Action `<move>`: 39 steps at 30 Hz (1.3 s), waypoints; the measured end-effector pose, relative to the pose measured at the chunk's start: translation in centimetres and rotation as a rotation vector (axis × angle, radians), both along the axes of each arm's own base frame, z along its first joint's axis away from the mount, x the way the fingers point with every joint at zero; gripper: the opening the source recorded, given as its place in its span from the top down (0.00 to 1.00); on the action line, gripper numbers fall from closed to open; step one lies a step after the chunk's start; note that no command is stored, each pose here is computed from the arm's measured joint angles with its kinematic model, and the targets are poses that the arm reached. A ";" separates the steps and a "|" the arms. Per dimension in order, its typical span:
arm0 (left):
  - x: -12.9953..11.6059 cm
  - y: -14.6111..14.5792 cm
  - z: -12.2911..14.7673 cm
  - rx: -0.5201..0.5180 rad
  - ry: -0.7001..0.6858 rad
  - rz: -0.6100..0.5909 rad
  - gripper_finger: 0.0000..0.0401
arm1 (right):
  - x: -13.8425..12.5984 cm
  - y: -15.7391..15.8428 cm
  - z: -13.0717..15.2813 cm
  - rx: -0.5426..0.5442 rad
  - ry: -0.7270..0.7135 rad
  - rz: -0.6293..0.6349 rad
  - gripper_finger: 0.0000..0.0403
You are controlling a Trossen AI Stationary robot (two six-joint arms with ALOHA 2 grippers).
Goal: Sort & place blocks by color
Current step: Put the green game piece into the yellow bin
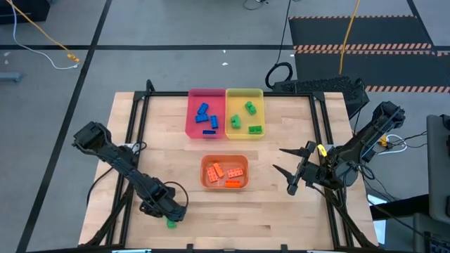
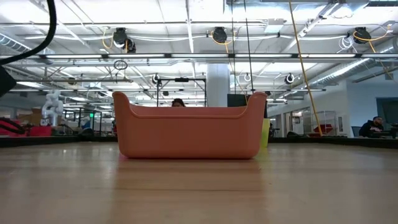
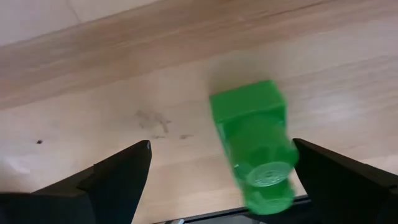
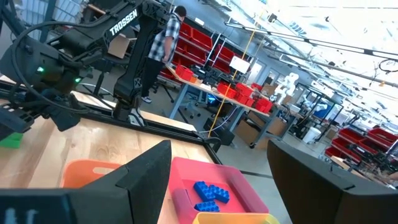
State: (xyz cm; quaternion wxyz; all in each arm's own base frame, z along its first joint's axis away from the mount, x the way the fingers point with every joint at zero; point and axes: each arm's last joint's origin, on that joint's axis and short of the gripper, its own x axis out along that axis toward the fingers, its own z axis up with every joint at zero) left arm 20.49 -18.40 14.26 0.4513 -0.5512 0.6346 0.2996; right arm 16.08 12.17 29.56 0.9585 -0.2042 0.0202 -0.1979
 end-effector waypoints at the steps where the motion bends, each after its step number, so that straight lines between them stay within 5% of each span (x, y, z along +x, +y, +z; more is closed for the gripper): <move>1: 0.0 0.0 0.0 0.000 -0.001 0.001 0.04 | 0.0 0.0 0.0 -0.001 0.000 0.000 0.36; 7: -0.2 0.3 -0.1 0.032 0.006 -0.029 0.15 | 0.0 0.0 0.0 -0.001 0.000 0.000 0.36; 21: 0.7 1.6 -0.1 0.007 -0.022 -0.145 0.69 | 0.0 0.0 0.0 0.002 -0.002 -0.001 0.36; 31: 4.0 4.3 2.4 -0.071 -0.179 -0.239 0.66 | 0.0 0.0 0.0 0.001 -0.002 -0.001 0.36; 39: 6.3 6.8 7.2 0.076 -0.315 -0.391 0.68 | 0.1 -0.1 0.0 -0.002 -0.001 -0.008 0.36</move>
